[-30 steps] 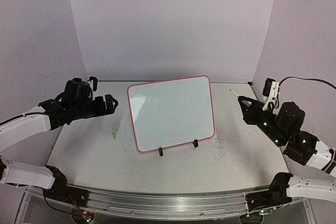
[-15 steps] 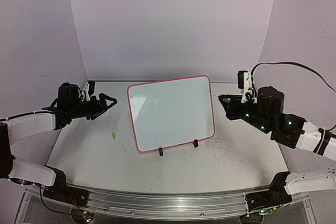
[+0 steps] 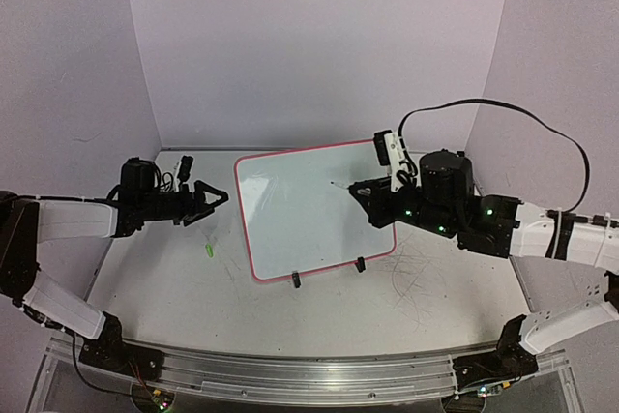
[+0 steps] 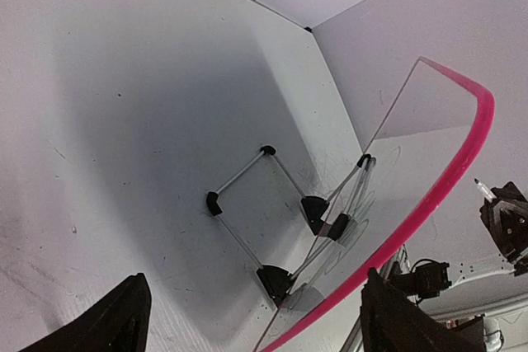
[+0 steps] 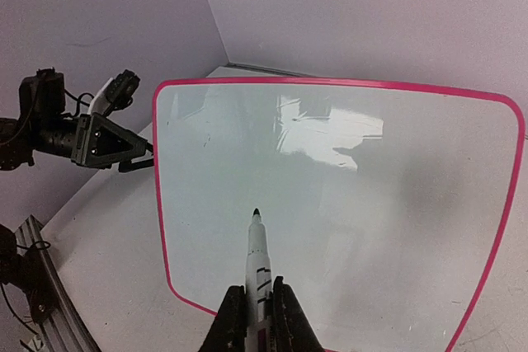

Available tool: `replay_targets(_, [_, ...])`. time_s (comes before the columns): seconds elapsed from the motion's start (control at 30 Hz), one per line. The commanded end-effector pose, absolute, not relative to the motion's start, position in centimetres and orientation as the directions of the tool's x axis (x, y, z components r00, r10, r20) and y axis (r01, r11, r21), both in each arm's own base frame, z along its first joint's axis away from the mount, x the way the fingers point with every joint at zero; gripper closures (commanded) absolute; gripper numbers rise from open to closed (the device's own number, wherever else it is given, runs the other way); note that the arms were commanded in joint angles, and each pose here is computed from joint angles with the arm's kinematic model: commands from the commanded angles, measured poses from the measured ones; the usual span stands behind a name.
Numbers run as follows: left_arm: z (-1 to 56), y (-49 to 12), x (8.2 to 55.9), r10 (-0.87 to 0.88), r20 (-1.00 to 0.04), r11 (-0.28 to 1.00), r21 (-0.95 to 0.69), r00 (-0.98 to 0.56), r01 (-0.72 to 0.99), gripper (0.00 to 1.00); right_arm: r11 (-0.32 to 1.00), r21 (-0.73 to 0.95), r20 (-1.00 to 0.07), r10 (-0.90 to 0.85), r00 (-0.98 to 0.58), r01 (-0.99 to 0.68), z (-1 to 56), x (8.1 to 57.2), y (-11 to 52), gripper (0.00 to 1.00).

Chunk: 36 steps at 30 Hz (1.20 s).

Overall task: Write a sentence on the whiteboard
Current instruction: Hold the whiteboard at the center of the board.

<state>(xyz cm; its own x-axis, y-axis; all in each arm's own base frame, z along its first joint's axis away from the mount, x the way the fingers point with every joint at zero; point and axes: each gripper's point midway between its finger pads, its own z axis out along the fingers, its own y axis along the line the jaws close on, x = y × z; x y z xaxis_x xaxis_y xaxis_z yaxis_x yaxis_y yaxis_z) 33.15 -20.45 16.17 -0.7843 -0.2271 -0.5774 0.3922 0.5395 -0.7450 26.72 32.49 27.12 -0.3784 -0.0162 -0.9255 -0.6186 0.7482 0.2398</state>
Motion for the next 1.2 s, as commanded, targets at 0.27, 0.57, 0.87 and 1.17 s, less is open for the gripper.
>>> replay_targets(0.27, [18.6,-24.5,32.4,-0.153,-0.651,0.324,-0.744,-0.744,0.584,0.25,0.652,0.181,-0.961,-0.041,-0.273,-0.736,30.8,26.8,40.9,1.00])
replay_targets(0.57, [18.9,-25.8,31.3,-0.130,-0.693,0.312,-0.707,-0.709,0.634,0.32,0.624,0.175,-0.961,-0.059,-0.269,-0.761,30.5,27.2,43.7,1.00])
replay_targets(0.87, [19.1,-24.8,30.8,-0.151,-0.707,0.331,-0.694,-0.691,0.639,0.30,0.633,0.163,-0.963,-0.064,-0.261,-0.757,30.4,27.3,43.4,1.00])
replay_targets(1.17, [19.5,-26.0,31.4,-0.124,-0.719,0.295,-0.684,-0.683,0.667,0.42,0.615,0.155,-0.966,-0.071,-0.250,-0.773,30.7,27.6,44.8,1.00])
